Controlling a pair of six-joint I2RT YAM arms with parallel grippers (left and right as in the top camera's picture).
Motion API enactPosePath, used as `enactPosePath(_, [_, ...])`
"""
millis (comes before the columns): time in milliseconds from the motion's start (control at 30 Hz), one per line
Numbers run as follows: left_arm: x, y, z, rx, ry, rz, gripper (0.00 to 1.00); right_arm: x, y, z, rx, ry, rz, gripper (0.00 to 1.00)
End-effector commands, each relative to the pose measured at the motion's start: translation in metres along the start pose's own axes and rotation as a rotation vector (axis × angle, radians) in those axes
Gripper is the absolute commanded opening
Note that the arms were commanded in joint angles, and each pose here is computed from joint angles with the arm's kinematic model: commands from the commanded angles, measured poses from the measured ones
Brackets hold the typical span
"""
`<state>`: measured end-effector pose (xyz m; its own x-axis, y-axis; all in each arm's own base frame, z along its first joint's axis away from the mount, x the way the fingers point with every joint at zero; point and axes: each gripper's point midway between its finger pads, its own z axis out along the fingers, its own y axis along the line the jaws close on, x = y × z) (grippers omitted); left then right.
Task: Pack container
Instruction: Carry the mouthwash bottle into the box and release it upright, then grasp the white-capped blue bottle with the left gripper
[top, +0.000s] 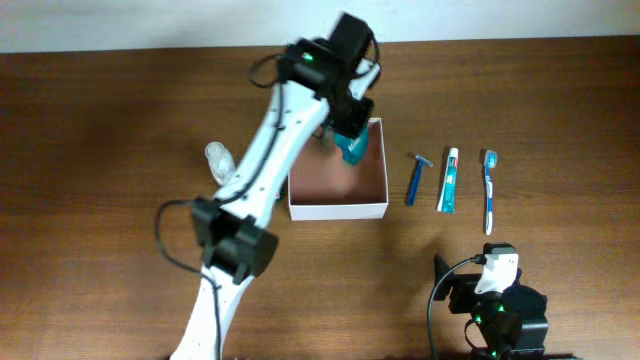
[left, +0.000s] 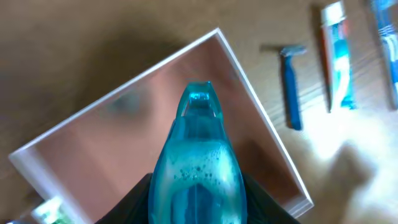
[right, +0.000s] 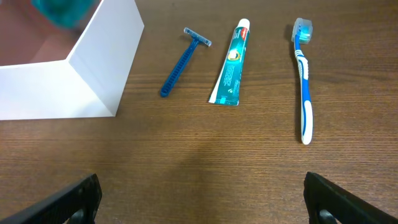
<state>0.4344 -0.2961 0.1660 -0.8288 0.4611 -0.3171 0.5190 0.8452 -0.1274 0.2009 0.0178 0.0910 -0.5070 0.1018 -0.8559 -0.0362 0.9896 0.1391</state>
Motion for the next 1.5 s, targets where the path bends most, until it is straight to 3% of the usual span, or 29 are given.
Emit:
enactPosePath(0, [-0.01,-0.003,0.007,-0.025,-0.032,0.008,0.13,0.001,-0.001,0.0,0.005,-0.002,0.011,0.99])
enactPosePath(133, [-0.018,-0.004,0.033,-0.04,-0.043,0.027,0.2,0.001,-0.001,0.0,0.005,-0.002,0.011,0.99])
enactPosePath(233, [-0.02,-0.008,0.041,-0.036,-0.047,0.036,0.33,0.001,-0.001,0.0,0.004,-0.003,0.011,0.99])
enactPosePath(400, [-0.024,-0.02,0.034,-0.028,-0.069,0.08,0.75,0.001,-0.001,0.0,0.004,-0.003,0.01,0.99])
enactPosePath(467, [-0.024,-0.024,0.024,-0.026,-0.079,0.085,0.99,0.001,-0.001,0.0,0.005,-0.002,0.011,0.99])
enactPosePath(800, [-0.005,-0.004,-0.092,-0.055,-0.143,0.031,0.99,0.001,-0.001,0.0,0.004,-0.003,0.01,0.99])
enactPosePath(1033, [0.024,0.081,-0.151,-0.159,-0.157,-0.185,0.99,0.001,-0.001,0.0,0.004,-0.003,0.011,0.99])
enactPosePath(1167, [0.058,0.129,-0.15,-0.179,-0.068,-0.321,0.98,0.001,-0.001,0.0,0.004,-0.003,0.011,0.99])
enactPosePath(1333, [0.101,0.154,-0.11,-0.183,0.135,-0.413,0.93,0.001,-0.001,0.0,0.005,-0.002,0.011,0.99])
enactPosePath(1467, [0.143,0.184,-0.087,-0.316,0.283,-0.573,0.91,0.001,-0.001,0.0,0.004,-0.003,0.01,0.99])
